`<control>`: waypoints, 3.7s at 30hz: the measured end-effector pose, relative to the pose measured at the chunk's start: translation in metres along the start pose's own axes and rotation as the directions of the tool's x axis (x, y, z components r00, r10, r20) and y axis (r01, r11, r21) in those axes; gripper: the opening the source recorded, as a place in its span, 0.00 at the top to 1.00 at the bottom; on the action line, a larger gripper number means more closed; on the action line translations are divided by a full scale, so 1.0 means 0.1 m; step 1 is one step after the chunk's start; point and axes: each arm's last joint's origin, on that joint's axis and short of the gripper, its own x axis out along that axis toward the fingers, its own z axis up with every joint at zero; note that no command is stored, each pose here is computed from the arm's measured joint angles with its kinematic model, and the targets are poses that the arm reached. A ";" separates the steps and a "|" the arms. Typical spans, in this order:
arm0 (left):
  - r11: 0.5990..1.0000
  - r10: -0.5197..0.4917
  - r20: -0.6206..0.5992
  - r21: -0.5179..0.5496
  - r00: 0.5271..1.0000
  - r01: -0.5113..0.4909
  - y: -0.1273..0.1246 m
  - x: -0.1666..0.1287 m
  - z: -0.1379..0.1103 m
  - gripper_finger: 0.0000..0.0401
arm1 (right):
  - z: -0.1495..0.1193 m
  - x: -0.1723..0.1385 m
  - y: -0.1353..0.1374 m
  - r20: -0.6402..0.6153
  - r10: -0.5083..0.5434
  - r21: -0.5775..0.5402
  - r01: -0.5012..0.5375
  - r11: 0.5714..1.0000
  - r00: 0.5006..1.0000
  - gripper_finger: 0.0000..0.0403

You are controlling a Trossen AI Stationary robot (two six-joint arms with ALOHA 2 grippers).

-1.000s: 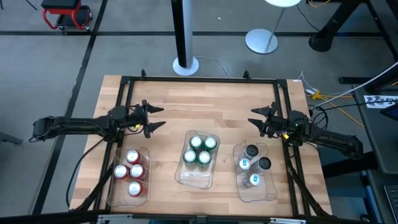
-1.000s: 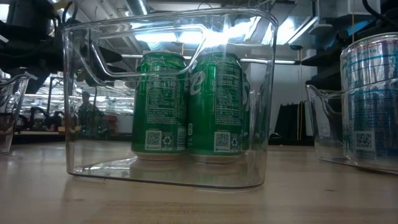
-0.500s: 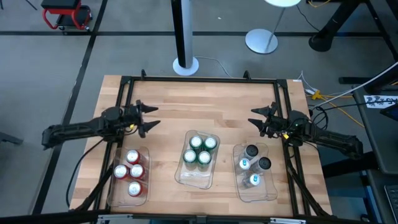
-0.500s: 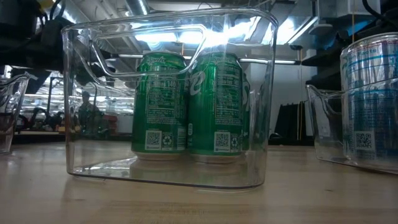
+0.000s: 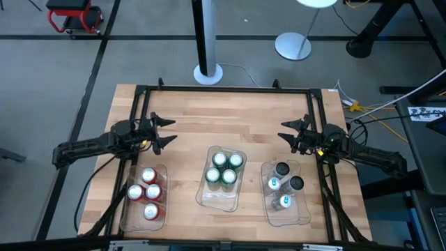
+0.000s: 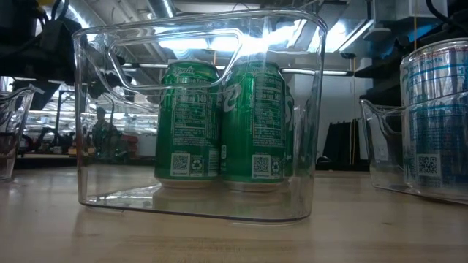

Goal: Sort soda cans
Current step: Return to Home Position

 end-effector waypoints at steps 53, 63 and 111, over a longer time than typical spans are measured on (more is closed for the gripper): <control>0.999 0.000 0.000 -0.044 1.000 0.000 0.00 0.00 0.00 0.17 | 0.01 0.00 -0.01 0.017 -0.001 -0.073 0.002 0.997 1.000 0.31; 0.999 0.000 0.000 -0.044 1.000 0.000 0.00 0.00 0.00 0.17 | 0.01 0.00 -0.01 0.017 -0.001 -0.073 0.003 0.997 1.000 0.31; 0.999 0.000 -0.001 -0.044 1.000 -0.001 0.00 0.00 0.00 0.17 | 0.01 0.00 -0.01 0.017 -0.002 -0.073 0.003 0.997 1.000 0.31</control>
